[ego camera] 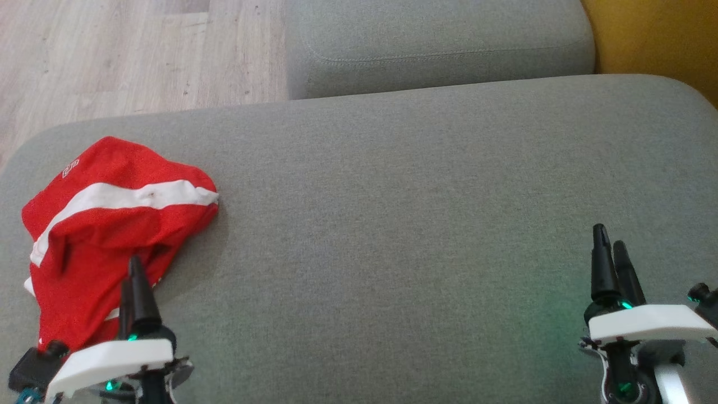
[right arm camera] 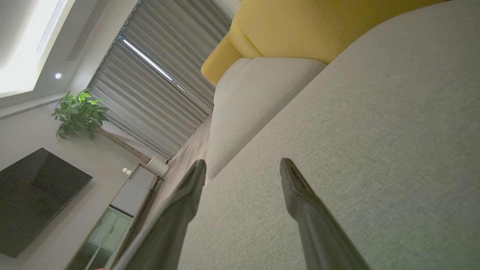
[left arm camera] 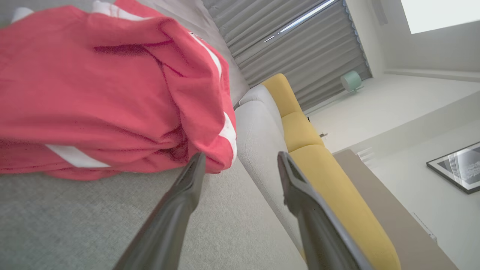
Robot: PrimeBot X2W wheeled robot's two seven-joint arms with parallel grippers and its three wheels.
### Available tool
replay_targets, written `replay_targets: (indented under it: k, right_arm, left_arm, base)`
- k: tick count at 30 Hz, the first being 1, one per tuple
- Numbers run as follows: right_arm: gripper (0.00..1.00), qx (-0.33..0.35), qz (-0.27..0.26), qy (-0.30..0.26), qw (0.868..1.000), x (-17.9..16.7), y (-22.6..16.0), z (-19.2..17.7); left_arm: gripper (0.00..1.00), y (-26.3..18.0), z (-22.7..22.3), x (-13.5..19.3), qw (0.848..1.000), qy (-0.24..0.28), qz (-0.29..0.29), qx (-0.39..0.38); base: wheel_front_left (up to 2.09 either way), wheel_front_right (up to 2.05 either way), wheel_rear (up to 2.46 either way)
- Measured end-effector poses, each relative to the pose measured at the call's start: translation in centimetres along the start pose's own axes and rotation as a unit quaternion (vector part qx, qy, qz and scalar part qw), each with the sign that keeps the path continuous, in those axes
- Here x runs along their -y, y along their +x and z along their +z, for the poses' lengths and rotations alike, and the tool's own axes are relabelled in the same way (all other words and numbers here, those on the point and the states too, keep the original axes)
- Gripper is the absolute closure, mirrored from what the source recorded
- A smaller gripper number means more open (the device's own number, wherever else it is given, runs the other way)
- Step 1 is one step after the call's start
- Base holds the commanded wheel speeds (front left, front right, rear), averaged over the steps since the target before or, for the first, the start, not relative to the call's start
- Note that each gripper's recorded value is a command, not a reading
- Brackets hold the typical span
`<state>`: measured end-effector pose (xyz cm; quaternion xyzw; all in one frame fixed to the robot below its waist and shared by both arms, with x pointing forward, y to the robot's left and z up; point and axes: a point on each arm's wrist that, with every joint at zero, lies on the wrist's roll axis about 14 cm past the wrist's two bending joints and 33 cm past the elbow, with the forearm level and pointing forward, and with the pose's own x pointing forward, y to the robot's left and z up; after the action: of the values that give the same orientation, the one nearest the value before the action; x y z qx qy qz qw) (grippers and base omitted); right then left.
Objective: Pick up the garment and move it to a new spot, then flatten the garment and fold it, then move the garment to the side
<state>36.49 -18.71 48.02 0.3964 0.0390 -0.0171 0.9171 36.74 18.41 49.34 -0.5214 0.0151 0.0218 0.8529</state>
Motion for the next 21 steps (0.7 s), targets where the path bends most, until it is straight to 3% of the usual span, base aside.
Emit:
replay_targets:
  k: [8, 15, 21]
  right_arm:
    - [0.0, 0.01, 0.013, -0.067, 0.998, -0.8, 0.1, 0.4]
    - [0.0, 0.012, 0.03, -0.116, 0.993, -1.7, 0.0, 0.2]
    - [0.0, 0.017, 0.04, -0.142, 0.989, -2.4, 0.0, 0.3]
  left_arm:
    - [0.0, 0.1, -0.9, 1.5, 0.996, 0.083, -0.021, -0.008]
    - [0.0, -0.1, -2.7, 2.8, 0.984, 0.17, -0.05, -0.027]
    - [0.0, -0.2, -3.7, 3.3, 0.974, 0.215, -0.062, -0.035]
  base:
    - [0.0, 0.0, 0.0]
    - [0.0, 0.0, 0.0]
    - [0.0, 0.0, 0.0]
